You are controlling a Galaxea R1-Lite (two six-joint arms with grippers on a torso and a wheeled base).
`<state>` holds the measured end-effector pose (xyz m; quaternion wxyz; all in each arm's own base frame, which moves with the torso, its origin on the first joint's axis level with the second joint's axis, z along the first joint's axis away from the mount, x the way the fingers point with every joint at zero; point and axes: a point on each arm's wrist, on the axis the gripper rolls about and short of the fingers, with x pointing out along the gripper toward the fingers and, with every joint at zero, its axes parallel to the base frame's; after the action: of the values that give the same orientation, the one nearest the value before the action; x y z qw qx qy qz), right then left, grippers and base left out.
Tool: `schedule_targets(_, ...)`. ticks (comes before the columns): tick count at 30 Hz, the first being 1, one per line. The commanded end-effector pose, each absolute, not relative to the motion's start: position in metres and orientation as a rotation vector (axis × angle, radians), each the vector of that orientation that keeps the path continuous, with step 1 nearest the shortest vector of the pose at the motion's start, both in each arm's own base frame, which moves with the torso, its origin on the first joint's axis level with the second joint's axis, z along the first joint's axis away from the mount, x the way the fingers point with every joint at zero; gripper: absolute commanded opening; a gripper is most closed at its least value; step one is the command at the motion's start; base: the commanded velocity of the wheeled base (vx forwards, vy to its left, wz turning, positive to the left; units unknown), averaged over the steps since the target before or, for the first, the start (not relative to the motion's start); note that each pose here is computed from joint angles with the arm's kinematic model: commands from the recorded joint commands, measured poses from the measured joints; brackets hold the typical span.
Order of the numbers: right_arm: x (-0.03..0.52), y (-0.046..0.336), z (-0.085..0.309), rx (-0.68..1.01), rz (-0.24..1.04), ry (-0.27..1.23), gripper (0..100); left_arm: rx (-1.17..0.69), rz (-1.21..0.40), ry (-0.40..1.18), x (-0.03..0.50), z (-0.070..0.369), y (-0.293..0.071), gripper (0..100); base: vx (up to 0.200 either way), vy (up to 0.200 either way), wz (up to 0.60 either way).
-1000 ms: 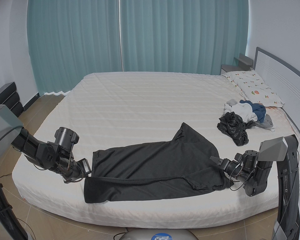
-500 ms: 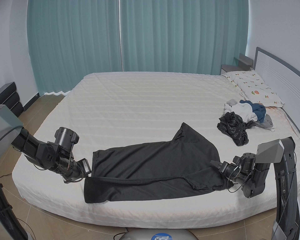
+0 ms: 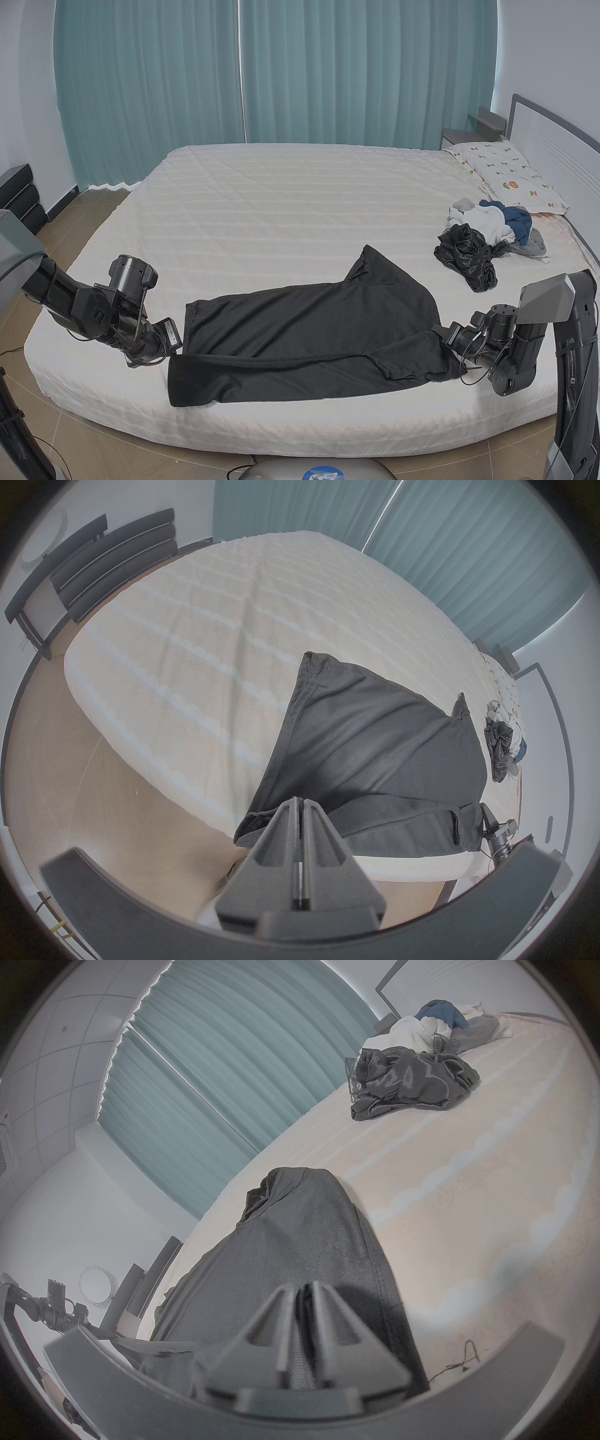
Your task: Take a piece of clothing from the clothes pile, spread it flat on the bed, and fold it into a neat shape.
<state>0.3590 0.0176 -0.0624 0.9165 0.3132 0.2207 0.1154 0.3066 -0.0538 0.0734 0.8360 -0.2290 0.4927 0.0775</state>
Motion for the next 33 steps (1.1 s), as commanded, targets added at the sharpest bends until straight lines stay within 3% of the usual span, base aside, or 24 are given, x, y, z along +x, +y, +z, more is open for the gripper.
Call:
schedule_targets(1, 0.356, 0.017, -0.048, 0.643, 0.246, 0.426, 0, -0.483, 0.164, 1.041, 0.306, 0.074, -0.054, 0, 0.000, 0.000, 0.00)
schedule_targets(13, 0.346, 0.008, -0.031, 0.650, 0.225, 0.410, 0, -0.428, 0.166, 1.057, 0.280, 0.102, -0.048, 0, 0.000, 0.000, 0.00)
schedule_targets(33, 0.301, -0.002, 0.024, 0.683, 0.278, 0.386, 0, -0.354, 0.204, 1.184, 0.273, 0.091, -0.031, 0, 0.000, 0.000, 0.00)
